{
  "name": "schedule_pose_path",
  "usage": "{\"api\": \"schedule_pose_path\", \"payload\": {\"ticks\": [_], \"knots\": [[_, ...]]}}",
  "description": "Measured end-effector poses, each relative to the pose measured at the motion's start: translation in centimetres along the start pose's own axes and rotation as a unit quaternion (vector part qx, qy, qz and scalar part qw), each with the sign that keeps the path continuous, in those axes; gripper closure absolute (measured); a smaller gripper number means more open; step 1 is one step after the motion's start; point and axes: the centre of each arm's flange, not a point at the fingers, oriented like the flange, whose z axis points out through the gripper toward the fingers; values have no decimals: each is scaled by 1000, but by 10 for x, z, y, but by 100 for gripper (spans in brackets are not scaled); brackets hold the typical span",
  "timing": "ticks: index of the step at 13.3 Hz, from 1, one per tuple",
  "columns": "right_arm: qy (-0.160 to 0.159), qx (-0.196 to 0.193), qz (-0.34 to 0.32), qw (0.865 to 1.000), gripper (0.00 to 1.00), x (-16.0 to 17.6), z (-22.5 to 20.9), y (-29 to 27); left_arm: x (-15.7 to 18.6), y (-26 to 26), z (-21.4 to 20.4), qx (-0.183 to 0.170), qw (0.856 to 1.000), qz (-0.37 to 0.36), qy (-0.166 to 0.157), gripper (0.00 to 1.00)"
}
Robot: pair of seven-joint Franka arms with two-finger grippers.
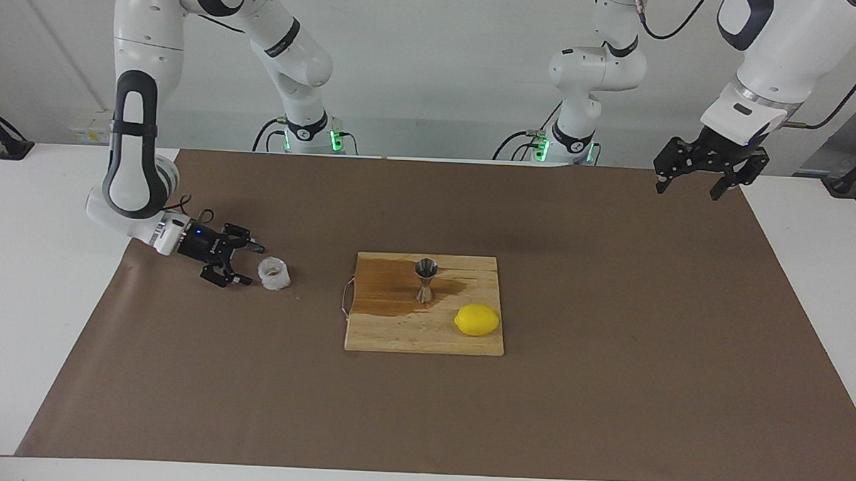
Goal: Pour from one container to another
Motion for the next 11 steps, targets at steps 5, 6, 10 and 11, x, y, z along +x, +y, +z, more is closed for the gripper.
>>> {"api": "schedule_pose_path", "payload": {"ticks": [5, 6, 10, 11], "knots": [[-29, 14, 127, 991, 0, -2, -49, 2, 0, 0, 0, 0, 1000, 0, 0, 0], [-42, 13, 164, 986, 0, 6, -56, 7, 0, 0, 0, 0, 1000, 0, 0, 0], [-106, -3, 296, 949, 0, 46, -79, 22, 0, 0, 0, 0, 1000, 0, 0, 0], [-123, -8, 329, 936, 0, 58, -82, 25, 0, 0, 0, 0, 1000, 0, 0, 0]]}}
